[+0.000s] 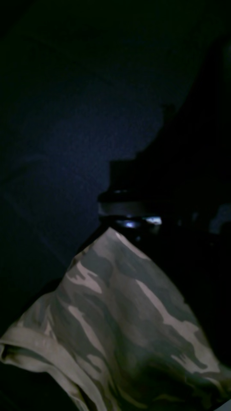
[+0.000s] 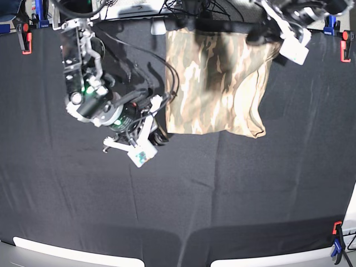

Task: Layout the t-shirt on the table in an organized manner, then fold the t-shirt properly

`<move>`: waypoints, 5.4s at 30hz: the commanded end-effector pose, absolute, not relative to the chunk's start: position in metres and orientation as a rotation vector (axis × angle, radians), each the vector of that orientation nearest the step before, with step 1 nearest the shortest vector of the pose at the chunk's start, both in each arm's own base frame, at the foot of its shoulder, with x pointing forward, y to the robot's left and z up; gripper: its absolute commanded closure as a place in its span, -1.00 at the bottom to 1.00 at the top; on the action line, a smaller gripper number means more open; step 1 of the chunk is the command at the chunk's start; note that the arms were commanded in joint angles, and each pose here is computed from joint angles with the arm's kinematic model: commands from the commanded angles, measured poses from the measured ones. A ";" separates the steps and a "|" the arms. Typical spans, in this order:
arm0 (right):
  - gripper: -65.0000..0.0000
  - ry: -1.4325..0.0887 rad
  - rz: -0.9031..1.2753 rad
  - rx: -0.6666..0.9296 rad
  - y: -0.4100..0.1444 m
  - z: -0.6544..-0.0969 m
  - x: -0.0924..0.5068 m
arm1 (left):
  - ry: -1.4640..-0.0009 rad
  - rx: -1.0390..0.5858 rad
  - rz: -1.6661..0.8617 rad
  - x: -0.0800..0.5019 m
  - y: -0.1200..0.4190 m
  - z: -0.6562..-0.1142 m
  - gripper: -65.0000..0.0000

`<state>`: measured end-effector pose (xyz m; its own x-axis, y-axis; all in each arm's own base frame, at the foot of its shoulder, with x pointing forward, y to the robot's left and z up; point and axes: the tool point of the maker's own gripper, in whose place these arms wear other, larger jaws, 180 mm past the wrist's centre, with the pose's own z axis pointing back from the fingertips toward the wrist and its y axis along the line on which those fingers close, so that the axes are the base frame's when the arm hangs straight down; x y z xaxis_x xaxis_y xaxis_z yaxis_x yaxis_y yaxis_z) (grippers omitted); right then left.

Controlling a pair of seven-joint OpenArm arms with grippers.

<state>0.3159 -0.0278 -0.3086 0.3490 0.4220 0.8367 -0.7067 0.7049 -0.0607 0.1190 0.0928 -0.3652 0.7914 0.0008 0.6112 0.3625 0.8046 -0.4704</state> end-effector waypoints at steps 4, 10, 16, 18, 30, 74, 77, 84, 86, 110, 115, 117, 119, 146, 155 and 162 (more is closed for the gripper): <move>1.00 -1.026 0.754 0.346 -0.026 -0.293 0.324 | -0.641 -0.634 -0.186 0.121 0.094 -0.369 1.00; 1.00 -1.010 0.735 0.363 -0.027 -0.303 0.327 | -0.609 -0.624 -0.180 0.117 0.096 -0.379 1.00; 1.00 -0.958 0.711 0.365 -0.033 -0.322 0.337 | -0.600 -0.599 -0.163 0.126 0.103 -0.395 1.00; 1.00 -0.971 0.711 0.367 -0.032 -0.319 0.339 | -0.587 -0.590 -0.156 0.130 0.106 -0.404 1.00; 1.00 -0.996 0.712 0.366 -0.032 -0.312 0.345 | -0.548 -0.475 -0.168 0.155 0.128 -0.446 1.00; 1.00 -0.861 0.692 0.380 -0.023 -0.360 0.338 | -0.831 -0.477 -0.025 0.214 0.138 -0.392 1.00; 1.00 -0.807 0.739 0.384 -0.013 -0.369 0.326 | -0.869 -0.388 0.020 0.222 0.155 -0.393 1.00; 1.00 -0.695 0.758 0.399 -0.010 -0.396 0.289 | -0.995 -0.328 0.035 0.247 0.166 -0.375 1.00; 1.00 -0.683 0.761 0.408 -0.008 -0.400 0.275 | -0.993 -0.338 0.024 0.251 0.161 -0.374 1.00; 1.00 -0.735 0.708 0.406 -0.001 -0.381 0.200 | -1.088 -0.344 -0.111 0.303 0.100 -0.349 1.00; 1.00 -0.791 0.611 0.306 -0.038 -0.376 0.226 | -1.096 -0.342 -0.103 0.304 0.101 -0.347 1.00; 1.00 -0.810 0.557 0.270 -0.059 -0.373 0.236 | -1.089 -0.342 -0.103 0.300 0.101 -0.348 1.00; 1.00 -0.829 0.489 0.242 -0.081 -0.368 0.245 | -1.079 -0.340 -0.102 0.292 0.101 -0.350 1.00; 1.00 -0.488 0.248 0.245 -0.175 -0.365 0.087 | -0.647 -0.120 -0.033 0.081 0.172 -0.387 1.00; 1.00 -0.284 0.253 0.272 -0.175 -0.382 0.023 | -0.467 -0.079 -0.097 0.026 0.198 -0.417 1.00; 1.00 -0.184 0.165 0.335 -0.183 -0.422 -0.013 | -0.428 -0.237 -0.012 -0.001 0.195 -0.482 1.00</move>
<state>-0.0154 -0.1834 -0.4266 0.9746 0.1224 0.1875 -0.1768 0.9345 0.3088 -0.0019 0.1921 -0.4876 0.9164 0.0395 0.3984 0.0569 0.9722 -0.2272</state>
